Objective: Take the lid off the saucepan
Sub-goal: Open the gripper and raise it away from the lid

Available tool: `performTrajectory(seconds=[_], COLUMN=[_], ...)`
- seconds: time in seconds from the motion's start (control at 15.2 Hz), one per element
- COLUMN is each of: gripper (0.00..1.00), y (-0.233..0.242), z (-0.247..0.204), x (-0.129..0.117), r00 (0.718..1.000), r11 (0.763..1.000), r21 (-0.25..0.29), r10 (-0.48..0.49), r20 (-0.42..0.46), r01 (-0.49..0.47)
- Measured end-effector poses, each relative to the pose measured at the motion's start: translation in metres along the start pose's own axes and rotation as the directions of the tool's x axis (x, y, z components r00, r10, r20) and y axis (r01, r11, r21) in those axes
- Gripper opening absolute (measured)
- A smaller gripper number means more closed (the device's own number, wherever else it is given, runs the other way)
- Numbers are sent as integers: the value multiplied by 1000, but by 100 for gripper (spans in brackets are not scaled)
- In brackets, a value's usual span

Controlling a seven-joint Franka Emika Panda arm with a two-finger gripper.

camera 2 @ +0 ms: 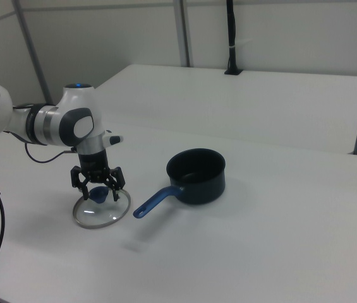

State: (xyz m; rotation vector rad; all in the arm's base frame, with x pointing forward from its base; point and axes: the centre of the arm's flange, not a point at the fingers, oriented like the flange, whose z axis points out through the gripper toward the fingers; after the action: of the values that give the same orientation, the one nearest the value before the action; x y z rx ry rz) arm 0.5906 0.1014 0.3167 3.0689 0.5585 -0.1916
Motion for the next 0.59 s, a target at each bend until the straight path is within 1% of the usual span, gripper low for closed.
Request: performTrajectory(seconds=[0.07,0.2,0.26,0.33,0.46,0.59], gripper=[100,100,100,100,100,100], y=[2,8,13,15,19,29], z=[-7,-24,-41,-53,-84,-121], x=[0,-1,-7,-11,-20,-31], r00=[1000,997,994,991,985,980], r11=[1000,996,990,986,978,973], r21=[-9,-58,-89,-102,-120,-119], r10=[22,69,109,132,172,200], r20=[-11,-30,-32,-25,-8,-7], r01=[-22,-71,-111,-134,-172,-199])
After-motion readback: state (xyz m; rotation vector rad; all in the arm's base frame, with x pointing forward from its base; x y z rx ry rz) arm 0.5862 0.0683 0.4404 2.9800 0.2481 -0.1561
